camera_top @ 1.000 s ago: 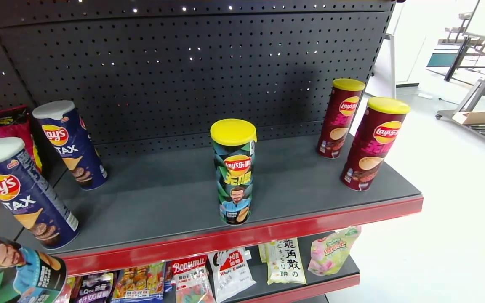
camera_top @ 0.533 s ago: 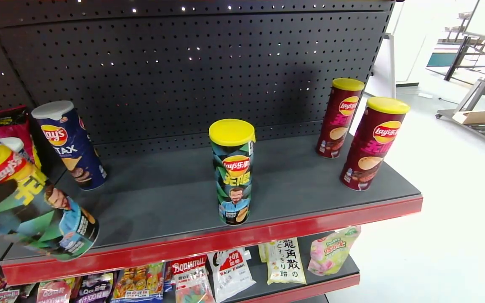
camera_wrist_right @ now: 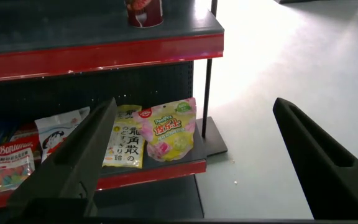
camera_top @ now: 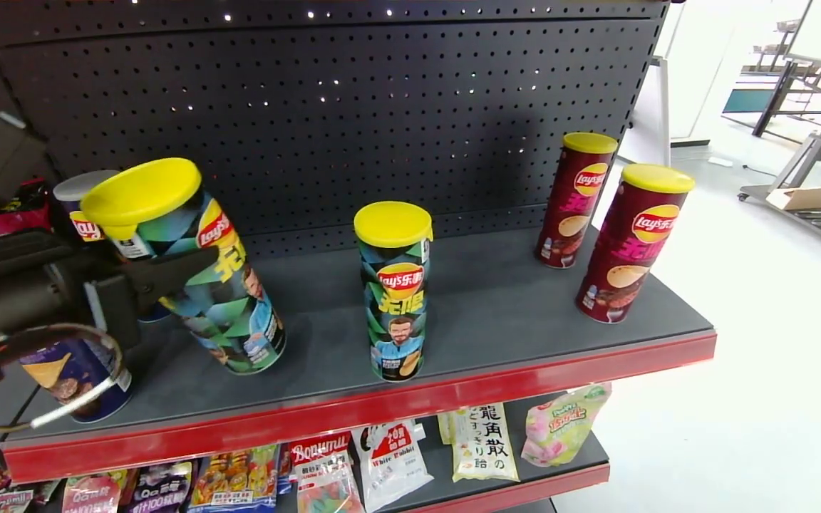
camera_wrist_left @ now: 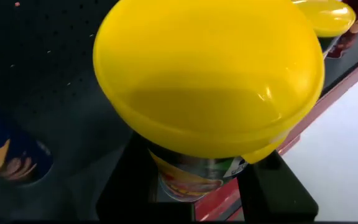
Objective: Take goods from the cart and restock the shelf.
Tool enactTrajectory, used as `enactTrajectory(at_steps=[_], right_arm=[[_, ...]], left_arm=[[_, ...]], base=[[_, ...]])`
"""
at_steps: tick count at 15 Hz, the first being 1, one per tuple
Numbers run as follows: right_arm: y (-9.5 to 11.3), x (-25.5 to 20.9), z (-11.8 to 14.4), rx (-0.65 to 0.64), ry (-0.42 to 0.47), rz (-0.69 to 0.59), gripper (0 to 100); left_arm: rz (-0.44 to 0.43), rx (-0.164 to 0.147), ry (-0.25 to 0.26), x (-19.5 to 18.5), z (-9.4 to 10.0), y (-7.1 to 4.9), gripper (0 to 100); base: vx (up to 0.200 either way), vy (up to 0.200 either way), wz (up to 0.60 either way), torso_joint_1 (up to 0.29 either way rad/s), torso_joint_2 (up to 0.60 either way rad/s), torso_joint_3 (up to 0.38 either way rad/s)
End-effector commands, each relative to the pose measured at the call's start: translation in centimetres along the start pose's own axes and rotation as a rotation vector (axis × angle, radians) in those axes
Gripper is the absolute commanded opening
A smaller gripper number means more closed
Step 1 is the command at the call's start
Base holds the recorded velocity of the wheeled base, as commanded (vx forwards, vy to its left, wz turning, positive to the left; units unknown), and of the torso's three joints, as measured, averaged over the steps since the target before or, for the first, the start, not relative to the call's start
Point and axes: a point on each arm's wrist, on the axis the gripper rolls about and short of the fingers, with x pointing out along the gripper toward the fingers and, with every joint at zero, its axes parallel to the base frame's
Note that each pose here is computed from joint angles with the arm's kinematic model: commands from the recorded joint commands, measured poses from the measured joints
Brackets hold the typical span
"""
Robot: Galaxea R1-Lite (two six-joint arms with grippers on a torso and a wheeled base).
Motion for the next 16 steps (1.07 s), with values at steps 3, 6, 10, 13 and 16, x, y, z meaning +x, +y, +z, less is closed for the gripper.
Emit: enactTrajectory(at_steps=[3, 6, 10, 13, 16], right_arm=[[0.0, 0.0, 0.0, 0.0, 0.001, 0.0, 100], [0.0, 0.0, 0.0, 0.0, 0.001, 0.0, 100], [0.0, 0.0, 0.0, 0.0, 0.001, 0.0, 100], [0.0, 0.0, 0.0, 0.0, 0.001, 0.0, 100], [0.0, 0.0, 0.0, 0.0, 0.001, 0.0, 100]], left_arm=[[0.06, -0.04, 0.086, 11.8, -0.1, 0.6, 0], [0.078, -0.107, 0.073, 15.6, 0.4, 0.1, 0], [0.097, -0.108, 0.047, 18.9, -0.1, -1.0, 0], [0.114, -0.102, 0.037, 20.6, -0.5, -1.9, 0], [0.088, -0.099, 0.012, 21.8, 0.1, -3.0, 0]], base=[[0.0, 0.0, 0.0, 0.0, 0.0, 0.0], [0.0, 0.0, 0.0, 0.0, 0.0, 0.0], [0.0, 0.0, 0.0, 0.0, 0.0, 0.0], [0.0, 0.0, 0.0, 0.0, 0.0, 0.0], [0.0, 0.0, 0.0, 0.0, 0.0, 0.0]])
